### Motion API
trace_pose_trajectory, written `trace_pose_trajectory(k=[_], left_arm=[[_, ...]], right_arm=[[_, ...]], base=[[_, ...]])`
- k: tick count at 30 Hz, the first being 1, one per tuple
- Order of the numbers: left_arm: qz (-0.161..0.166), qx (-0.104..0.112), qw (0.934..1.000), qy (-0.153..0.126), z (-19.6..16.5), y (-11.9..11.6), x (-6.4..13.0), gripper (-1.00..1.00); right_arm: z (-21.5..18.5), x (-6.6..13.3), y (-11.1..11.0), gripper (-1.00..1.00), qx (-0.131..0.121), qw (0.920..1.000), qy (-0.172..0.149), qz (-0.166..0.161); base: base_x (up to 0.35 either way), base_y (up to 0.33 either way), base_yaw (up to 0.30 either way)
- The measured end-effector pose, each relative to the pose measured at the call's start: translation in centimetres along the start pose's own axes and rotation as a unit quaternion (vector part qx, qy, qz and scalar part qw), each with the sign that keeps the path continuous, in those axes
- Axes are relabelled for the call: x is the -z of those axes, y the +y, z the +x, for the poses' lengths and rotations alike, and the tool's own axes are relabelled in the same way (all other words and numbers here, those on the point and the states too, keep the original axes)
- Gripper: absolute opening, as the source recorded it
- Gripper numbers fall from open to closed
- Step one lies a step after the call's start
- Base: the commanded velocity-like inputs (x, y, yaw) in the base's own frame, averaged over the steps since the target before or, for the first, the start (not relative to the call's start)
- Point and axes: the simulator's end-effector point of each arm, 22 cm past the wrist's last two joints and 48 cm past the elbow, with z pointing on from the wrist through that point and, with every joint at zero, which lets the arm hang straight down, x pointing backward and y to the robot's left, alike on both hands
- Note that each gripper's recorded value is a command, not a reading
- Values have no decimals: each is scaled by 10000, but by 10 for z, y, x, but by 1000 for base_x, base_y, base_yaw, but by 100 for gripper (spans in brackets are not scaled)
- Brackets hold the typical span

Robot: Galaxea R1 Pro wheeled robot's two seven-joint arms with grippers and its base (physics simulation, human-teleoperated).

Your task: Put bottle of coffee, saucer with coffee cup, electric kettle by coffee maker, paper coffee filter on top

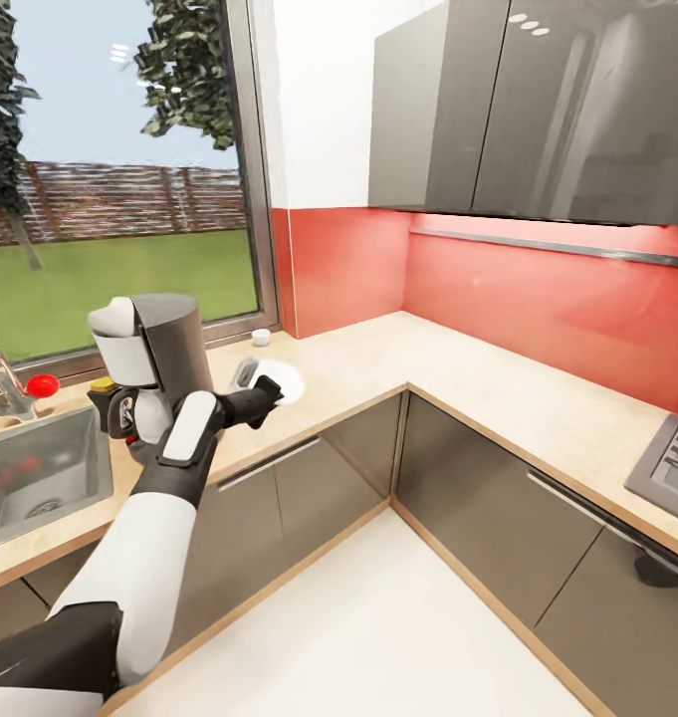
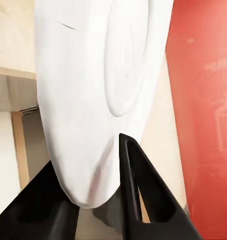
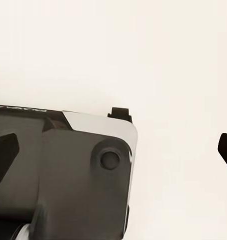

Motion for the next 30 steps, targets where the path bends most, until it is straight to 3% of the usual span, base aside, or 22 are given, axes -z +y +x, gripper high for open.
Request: trace_pose_trajectory(k=[6,13,23,30], left_arm=[[-51,13,10000,17,4,9,0,-100],[-107,-26,9999,16,4,13,0,-100],[-199,30,9998,74,12,28,-1,-100],[-252,88,9996,132,22,42,-2,-100]], right_arm=[[0,0,0,100,-10,10000,-6,-1],[0,0,0,100,-10,10000,-6,7],[0,0,0,100,-10,10000,-6,15],[1,0,0,100,-11,10000,-1,20]], base=[[0,-4,0],[0,-218,37],[6,-271,258],[188,-196,275]])
